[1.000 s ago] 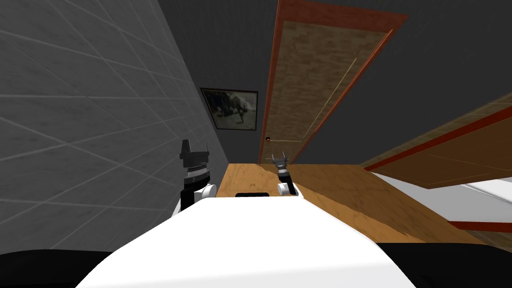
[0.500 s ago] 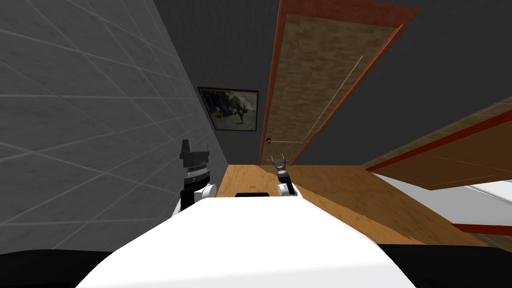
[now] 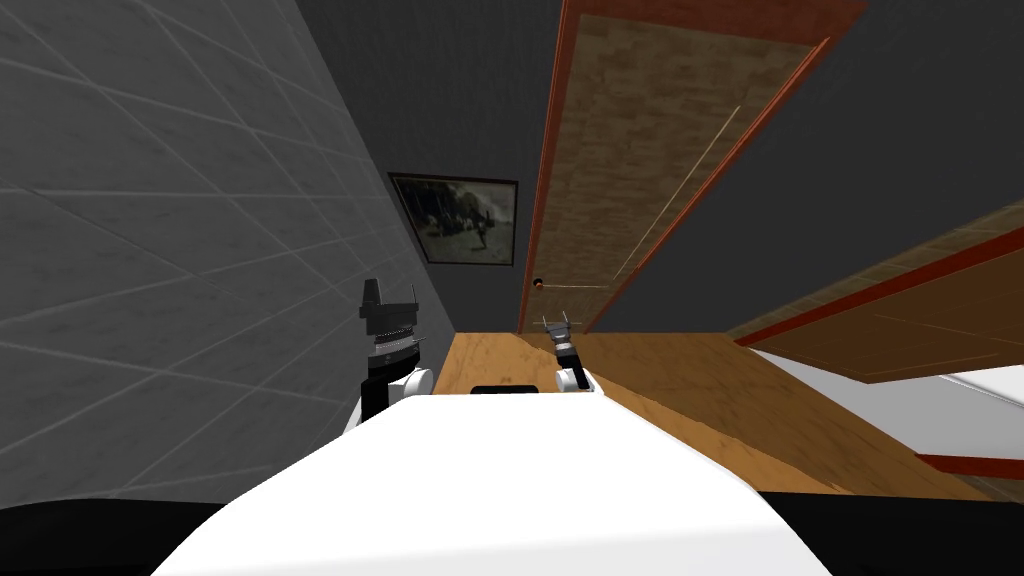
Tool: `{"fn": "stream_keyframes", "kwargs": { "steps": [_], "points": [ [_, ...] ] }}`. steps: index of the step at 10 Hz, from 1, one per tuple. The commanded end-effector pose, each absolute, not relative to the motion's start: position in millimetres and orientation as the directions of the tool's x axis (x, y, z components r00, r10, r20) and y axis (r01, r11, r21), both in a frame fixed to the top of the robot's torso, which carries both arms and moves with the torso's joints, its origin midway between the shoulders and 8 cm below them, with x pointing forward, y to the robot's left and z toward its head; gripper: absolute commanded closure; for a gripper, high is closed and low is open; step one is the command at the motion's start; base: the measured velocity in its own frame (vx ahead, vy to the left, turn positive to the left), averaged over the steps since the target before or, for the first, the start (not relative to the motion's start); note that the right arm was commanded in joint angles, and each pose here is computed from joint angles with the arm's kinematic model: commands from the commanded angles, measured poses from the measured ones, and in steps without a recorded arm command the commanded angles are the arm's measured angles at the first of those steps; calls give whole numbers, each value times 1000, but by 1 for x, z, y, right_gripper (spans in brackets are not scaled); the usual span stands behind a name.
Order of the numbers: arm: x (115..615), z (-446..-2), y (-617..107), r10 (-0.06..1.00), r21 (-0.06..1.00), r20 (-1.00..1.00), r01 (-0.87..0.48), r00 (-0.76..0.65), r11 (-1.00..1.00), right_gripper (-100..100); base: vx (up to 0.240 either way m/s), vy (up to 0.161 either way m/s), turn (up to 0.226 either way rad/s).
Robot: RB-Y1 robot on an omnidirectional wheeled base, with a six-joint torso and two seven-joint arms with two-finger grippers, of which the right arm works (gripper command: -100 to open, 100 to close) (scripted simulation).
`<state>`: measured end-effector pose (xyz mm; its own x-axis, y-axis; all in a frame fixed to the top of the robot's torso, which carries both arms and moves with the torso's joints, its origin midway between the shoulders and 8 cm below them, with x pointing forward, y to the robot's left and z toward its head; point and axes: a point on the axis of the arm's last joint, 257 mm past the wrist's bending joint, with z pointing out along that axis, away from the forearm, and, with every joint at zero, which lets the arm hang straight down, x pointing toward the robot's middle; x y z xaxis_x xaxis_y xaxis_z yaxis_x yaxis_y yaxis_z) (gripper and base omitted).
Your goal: Pull the door open
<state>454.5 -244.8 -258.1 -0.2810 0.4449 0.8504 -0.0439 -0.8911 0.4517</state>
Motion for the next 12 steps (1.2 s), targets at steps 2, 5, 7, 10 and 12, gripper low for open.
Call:
{"fn": "stream_keyframes", "kwargs": {
  "steps": [2,5,7,10,12],
  "points": [
    [454,-275,-250,389,399,886,-15,-253,-917,-100,104,15,-8],
    [454,-295,-257,331,341,918,10,-219,-940,-100,103,16,-8],
    [453,-307,-262,294,304,936,23,-195,-952,-100,90,9,-9],
    [452,-324,-269,241,250,957,36,-161,-968,-100,100,5,-7],
    [451,-334,-275,207,215,968,42,-138,-976,-100,101,11,-8]
  ]
}}
